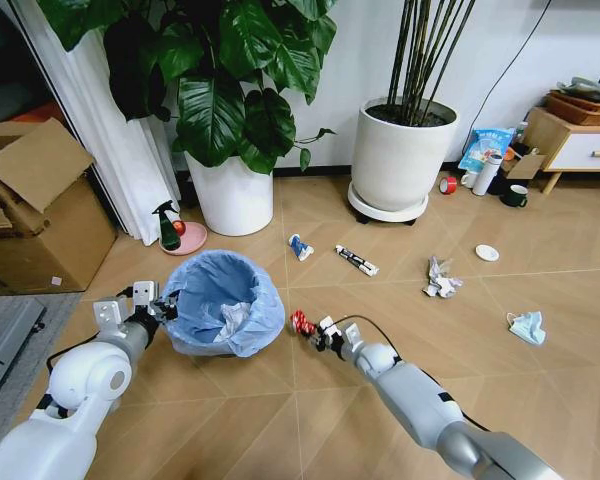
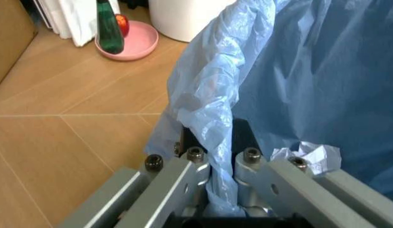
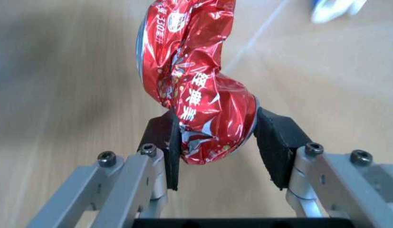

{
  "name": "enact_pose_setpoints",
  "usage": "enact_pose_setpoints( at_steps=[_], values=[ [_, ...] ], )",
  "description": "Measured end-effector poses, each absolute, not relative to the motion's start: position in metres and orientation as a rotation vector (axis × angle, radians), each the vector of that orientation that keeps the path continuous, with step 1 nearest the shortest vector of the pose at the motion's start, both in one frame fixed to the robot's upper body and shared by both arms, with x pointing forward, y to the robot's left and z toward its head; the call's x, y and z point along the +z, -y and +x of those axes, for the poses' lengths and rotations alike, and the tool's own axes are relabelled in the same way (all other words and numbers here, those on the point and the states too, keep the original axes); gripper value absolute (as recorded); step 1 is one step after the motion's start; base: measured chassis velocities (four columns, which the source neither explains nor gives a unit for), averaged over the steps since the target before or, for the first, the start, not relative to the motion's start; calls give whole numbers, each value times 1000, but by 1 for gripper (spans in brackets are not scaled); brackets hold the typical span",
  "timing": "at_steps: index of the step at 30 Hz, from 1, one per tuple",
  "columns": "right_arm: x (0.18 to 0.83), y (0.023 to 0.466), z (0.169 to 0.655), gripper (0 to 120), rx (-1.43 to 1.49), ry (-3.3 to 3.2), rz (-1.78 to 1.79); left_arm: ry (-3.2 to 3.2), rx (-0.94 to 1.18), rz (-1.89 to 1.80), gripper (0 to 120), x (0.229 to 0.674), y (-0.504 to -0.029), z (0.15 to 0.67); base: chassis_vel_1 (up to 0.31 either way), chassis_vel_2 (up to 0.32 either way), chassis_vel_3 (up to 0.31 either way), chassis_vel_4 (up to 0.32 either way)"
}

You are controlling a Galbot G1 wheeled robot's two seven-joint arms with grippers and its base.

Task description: Pick up the trash bin and place the garbage on the floor into it.

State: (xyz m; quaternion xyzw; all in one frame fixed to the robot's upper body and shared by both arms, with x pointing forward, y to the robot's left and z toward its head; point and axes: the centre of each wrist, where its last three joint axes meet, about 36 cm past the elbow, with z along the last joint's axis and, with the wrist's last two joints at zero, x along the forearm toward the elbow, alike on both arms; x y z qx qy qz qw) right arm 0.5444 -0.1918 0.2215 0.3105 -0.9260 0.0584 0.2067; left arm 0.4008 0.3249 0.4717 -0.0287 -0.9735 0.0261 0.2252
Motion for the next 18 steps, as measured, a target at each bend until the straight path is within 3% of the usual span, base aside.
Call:
enact_pose_setpoints(
  at_steps=[10, 18],
  values=[
    [367, 195, 589, 36, 87, 2924, 935, 2647, 46, -78, 0, 466, -324, 404, 0, 0, 0, 0],
    [458, 163, 561, 36, 64, 2935, 1208, 2612, 32, -91, 0, 460, -323, 407, 0, 0, 0, 0]
  ],
)
